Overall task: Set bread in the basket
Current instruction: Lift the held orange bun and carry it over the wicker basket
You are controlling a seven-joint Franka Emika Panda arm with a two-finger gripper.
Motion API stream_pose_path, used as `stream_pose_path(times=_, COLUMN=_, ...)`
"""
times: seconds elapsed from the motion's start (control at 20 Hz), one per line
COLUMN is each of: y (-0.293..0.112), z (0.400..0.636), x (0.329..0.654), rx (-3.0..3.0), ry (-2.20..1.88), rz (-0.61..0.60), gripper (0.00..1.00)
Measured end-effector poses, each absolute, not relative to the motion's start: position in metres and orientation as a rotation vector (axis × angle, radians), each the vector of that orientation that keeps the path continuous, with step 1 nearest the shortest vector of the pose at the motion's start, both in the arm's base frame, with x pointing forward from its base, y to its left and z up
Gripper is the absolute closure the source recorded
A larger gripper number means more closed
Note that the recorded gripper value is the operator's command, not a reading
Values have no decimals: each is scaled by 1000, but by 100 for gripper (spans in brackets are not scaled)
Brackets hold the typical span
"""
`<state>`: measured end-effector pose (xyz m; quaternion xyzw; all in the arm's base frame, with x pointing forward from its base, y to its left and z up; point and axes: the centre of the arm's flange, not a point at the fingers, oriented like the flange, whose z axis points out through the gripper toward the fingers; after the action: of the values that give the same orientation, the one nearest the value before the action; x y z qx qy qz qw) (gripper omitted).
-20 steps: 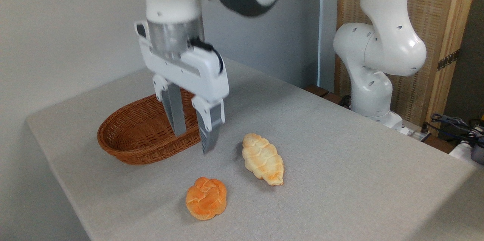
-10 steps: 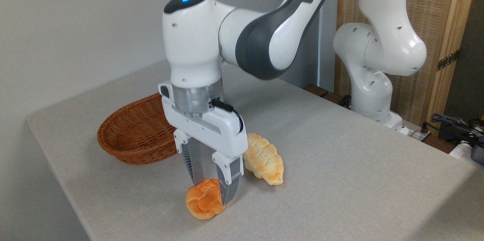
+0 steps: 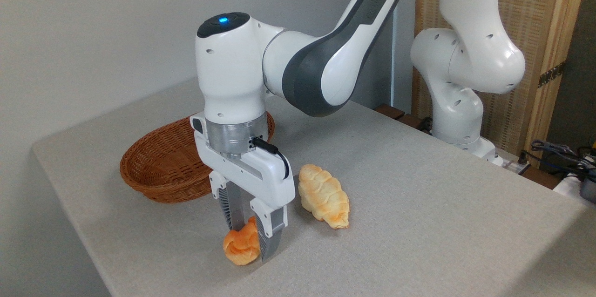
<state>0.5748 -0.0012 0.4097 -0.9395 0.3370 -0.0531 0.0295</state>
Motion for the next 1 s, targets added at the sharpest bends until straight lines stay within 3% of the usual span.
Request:
stream_pose_path(times=0.15, y=-2, z=410, x=575, rx=-2896, ry=1043, rz=-165, gripper=68)
stream_pose_path(times=0.45, y=-2, z=416, x=578, rx=-2894, ry=1041, rz=-176, gripper=74)
stream_pose_path(times=0.6, y=-6, z=451, x=584, rx=-2937, ry=1040, rz=-118, gripper=70)
stream_pose_path(times=0.8, y=-36, z=528, x=587, rx=-3010, ry=1098, rz=-125, gripper=63)
stream_pose_path(times=0.9, y=-68, z=540, x=586, rx=-3021, ry=1141, rz=-146, gripper=54)
stream_pose_path(times=1.0, y=-122, z=536, x=579, rx=-3040, ry=1160, rz=-131, gripper=42)
